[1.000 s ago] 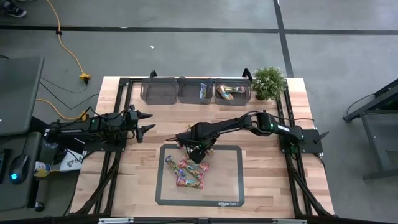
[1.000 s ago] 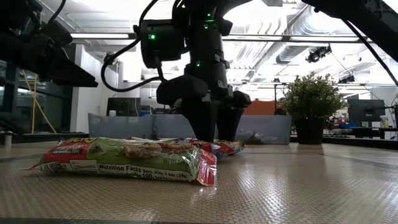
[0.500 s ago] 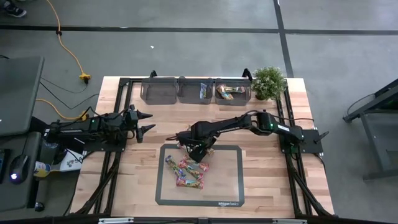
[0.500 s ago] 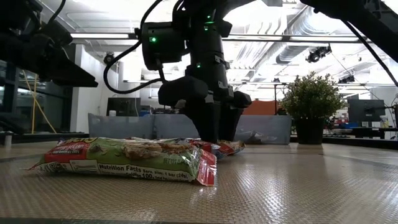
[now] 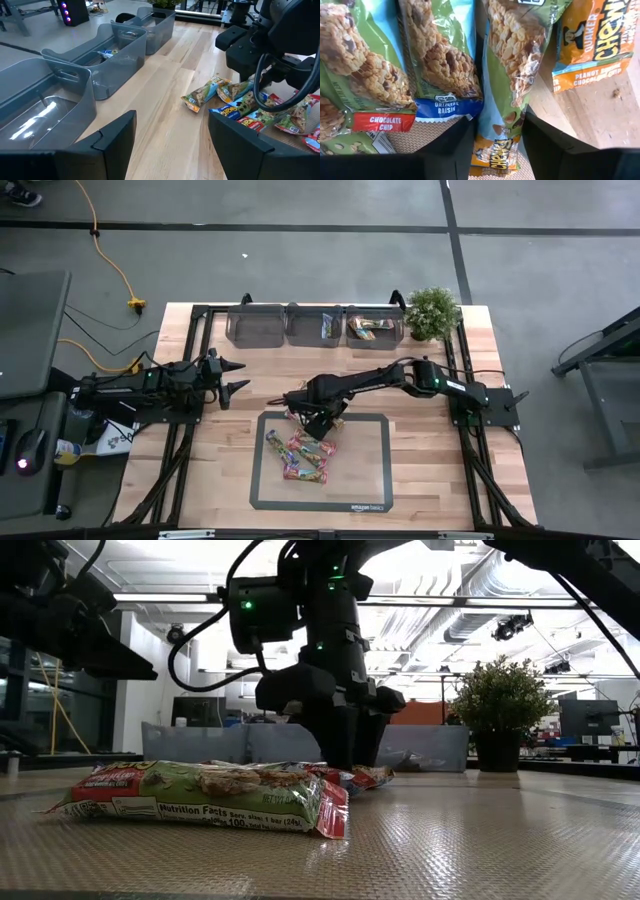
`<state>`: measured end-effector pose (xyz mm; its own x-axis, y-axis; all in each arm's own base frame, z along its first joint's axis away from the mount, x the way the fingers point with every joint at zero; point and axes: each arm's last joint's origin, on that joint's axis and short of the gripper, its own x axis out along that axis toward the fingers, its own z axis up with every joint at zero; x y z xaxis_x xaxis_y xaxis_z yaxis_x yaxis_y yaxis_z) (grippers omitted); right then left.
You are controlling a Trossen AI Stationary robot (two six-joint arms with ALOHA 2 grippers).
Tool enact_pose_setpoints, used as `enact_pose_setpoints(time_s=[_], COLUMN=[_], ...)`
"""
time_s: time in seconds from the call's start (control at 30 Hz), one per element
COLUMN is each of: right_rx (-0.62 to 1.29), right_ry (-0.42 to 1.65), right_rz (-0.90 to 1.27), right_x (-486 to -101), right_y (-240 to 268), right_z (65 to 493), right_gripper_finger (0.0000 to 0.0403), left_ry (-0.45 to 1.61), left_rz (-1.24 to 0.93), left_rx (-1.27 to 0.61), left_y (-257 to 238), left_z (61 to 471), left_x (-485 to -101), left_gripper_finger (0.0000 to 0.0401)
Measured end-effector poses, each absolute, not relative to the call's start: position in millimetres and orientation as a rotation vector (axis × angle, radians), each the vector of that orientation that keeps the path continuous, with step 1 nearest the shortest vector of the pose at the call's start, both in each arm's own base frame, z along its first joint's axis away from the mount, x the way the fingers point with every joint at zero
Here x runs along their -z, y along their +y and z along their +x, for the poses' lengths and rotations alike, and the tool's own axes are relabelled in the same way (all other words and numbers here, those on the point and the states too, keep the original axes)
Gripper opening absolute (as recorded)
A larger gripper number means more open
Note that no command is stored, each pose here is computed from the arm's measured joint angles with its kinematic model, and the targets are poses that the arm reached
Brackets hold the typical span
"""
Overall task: Pick and place Granola Bars by type
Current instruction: Put the yellow granola bar into the right black bin
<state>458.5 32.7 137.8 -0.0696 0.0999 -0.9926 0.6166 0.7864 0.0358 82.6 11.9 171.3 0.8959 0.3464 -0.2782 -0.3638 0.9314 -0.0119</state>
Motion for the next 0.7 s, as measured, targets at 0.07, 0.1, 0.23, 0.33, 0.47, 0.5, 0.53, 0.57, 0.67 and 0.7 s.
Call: enact_pose_setpoints(time_s=[0.07, 0.1, 0.23, 0.33, 0.47, 0.5, 0.53, 0.57, 0.67, 0.7], right_rx=[0.468, 0.469, 0.473, 0.496, 0.510, 0.511, 0.512, 0.513, 0.514, 0.515], right_ry=[1.608, 1.608, 1.610, 1.609, 1.607, 1.607, 1.607, 1.607, 1.608, 1.609], right_rz=[0.584, 0.584, 0.586, 0.591, 0.594, 0.593, 0.592, 0.592, 0.591, 0.591], right_x=[-137.8, -137.8, -137.8, -137.8, -137.8, -137.8, -137.8, -137.8, -137.8, -137.8], right_y=[32.7, 32.7, 32.7, 32.6, 32.9, 32.9, 33.0, 33.0, 33.0, 33.0], right_z=[458.4, 458.3, 458.1, 457.5, 457.3, 457.3, 457.2, 457.2, 457.0, 457.0], right_gripper_finger=[0.0141, 0.0139, 0.0133, 0.0125, 0.0109, 0.0105, 0.0100, 0.0096, 0.0087, 0.0085], left_ry=[0.277, 0.277, 0.277, 0.277, 0.277, 0.276, 0.276, 0.277, 0.277, 0.277], left_rz=[-0.064, -0.064, -0.064, -0.064, -0.064, -0.064, -0.064, -0.064, -0.064, -0.064], left_rx=[-0.369, -0.368, -0.368, -0.368, -0.368, -0.368, -0.368, -0.368, -0.368, -0.368], left_y=[11.9, 11.9, 11.9, 11.9, 11.9, 11.9, 11.9, 11.9, 11.9, 11.9], left_z=[82.6, 82.6, 82.6, 82.6, 82.6, 82.6, 82.6, 82.5, 82.5, 82.5], left_x=[-171.3, -171.3, -171.3, -171.4, -171.3, -171.4, -171.4, -171.4, -171.4, -171.4], left_gripper_finger=[0.0243, 0.0243, 0.0243, 0.0243, 0.0243, 0.0243, 0.0243, 0.0243, 0.0243, 0.0243])
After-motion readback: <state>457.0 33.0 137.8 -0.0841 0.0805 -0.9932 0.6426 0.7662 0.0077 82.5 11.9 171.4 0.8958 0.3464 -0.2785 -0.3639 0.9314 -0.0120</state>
